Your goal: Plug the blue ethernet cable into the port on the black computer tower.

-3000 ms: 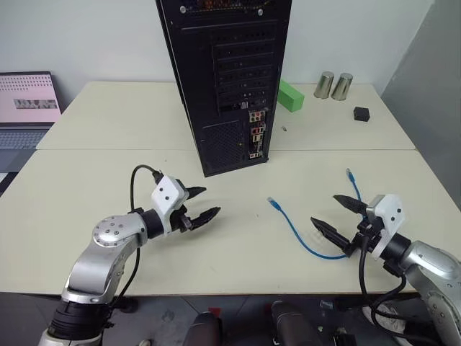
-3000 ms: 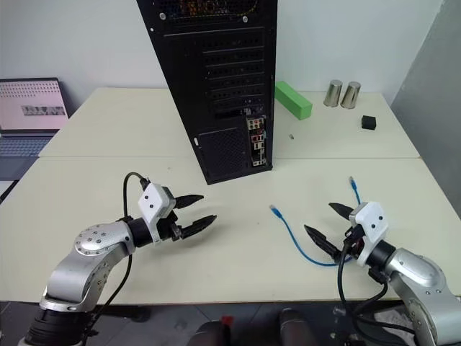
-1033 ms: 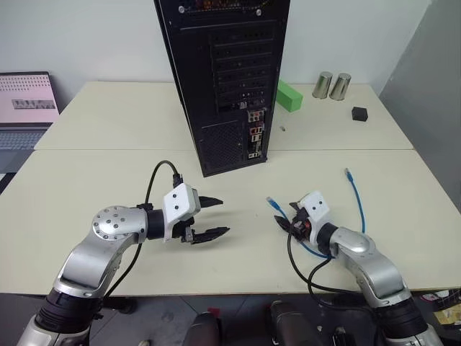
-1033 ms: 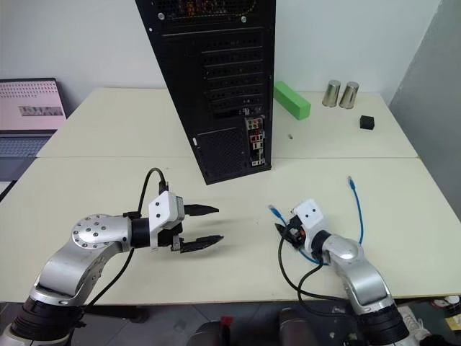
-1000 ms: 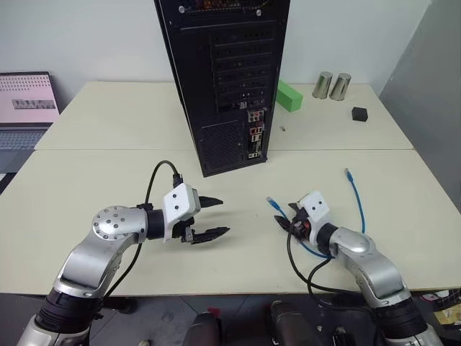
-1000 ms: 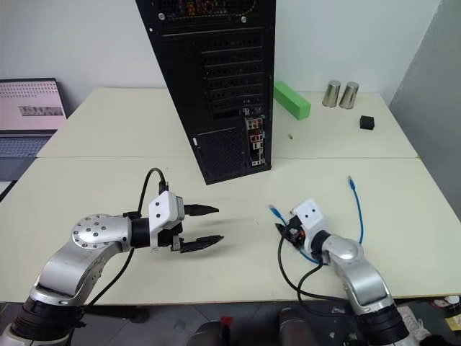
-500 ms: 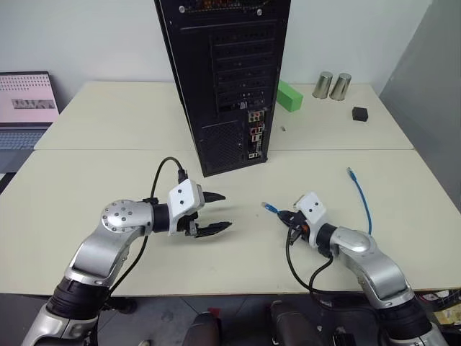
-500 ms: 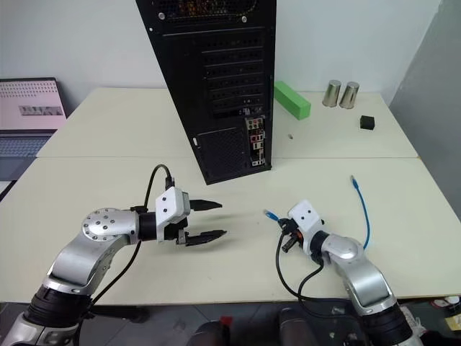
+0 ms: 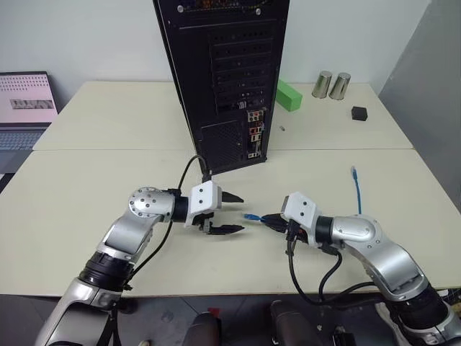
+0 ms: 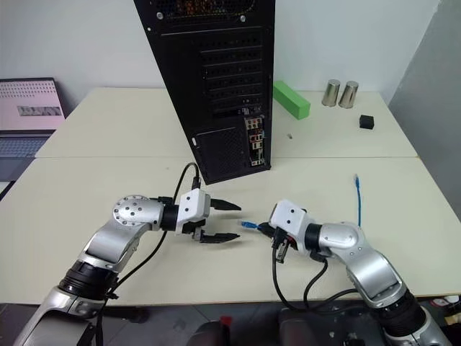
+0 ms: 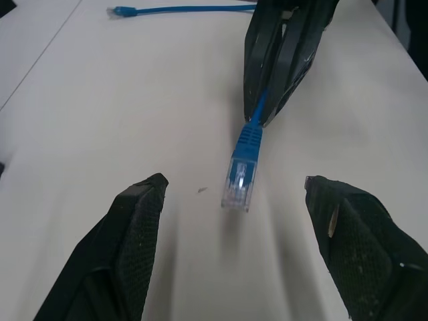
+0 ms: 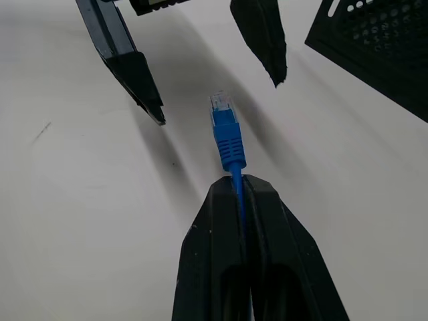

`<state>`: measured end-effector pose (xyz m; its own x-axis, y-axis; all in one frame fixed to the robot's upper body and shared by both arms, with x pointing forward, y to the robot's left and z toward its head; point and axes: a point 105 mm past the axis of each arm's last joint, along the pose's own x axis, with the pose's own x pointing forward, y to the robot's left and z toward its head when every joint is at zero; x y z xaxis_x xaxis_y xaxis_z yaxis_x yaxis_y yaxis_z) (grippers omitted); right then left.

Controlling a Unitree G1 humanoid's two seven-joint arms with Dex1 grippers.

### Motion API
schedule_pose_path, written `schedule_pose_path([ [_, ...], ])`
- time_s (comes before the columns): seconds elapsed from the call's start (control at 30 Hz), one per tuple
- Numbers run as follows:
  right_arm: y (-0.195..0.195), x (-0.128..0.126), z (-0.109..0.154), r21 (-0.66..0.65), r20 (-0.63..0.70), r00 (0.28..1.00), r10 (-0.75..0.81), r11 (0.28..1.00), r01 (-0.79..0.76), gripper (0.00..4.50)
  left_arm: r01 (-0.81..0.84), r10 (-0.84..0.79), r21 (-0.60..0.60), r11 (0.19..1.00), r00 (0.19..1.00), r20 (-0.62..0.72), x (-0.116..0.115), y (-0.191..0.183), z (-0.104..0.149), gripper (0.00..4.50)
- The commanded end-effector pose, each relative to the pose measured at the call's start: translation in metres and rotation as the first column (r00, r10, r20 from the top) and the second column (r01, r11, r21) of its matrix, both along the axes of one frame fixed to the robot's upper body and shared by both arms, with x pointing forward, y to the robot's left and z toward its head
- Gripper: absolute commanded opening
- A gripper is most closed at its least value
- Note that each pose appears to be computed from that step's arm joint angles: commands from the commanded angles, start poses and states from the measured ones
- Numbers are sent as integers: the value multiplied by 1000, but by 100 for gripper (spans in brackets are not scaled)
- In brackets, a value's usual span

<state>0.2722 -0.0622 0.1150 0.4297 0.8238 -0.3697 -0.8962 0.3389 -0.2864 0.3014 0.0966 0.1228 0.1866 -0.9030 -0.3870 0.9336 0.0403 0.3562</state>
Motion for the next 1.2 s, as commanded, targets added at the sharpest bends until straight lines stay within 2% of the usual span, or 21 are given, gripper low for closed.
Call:
schedule_pose_path([
  [0.03, 7, -5, 16, 11, 55, 998, 44, 999, -44, 6, 32, -32, -1, 999, 999, 36, 1, -6, 5, 355],
  [0.13, 8, -5, 17, 11, 57, 997, 48, 999, -49, 0, 44, -44, 3, 999, 998, 35, 1, -7, 4, 307],
  [0.27, 8, -5, 17, 7, 60, 997, 51, 999, -52, 0, 45, -45, 8, 999, 998, 32, 1, -7, 2, 199],
  [0.53, 9, -6, 17, 4, 64, 996, 56, 998, -57, 0, 43, -44, 7, 999, 998, 49, 3, -8, 3, 36],
  [0.77, 10, -6, 21, -10, 96, 991, 93, 996, -92, 0, 66, -67, 8, 998, 996, 67, -1, -10, 1, 30],
  [0.93, 2, -7, 31, -5, 100, 988, 117, 993, -117, 108, 89, -90, 8, 996, 986, 139, -6, -12, 3, 30],
  [1.03, -15, -15, 39, -10, 27, 991, 133, 991, -133, 177, 101, -100, 8, 995, 965, 244, -9, -14, 6, 30],
  [1.1, -23, -17, 47, 30, -13, 993, 117, 993, -117, 219, 106, -105, 10, 994, 949, 298, -10, -15, 6, 30],
  [1.2, -29, -18, 65, 191, -92, 994, 63, 981, -45, 275, 130, -117, 0, 992, 890, 442, -16, -21, 11, 30],
])
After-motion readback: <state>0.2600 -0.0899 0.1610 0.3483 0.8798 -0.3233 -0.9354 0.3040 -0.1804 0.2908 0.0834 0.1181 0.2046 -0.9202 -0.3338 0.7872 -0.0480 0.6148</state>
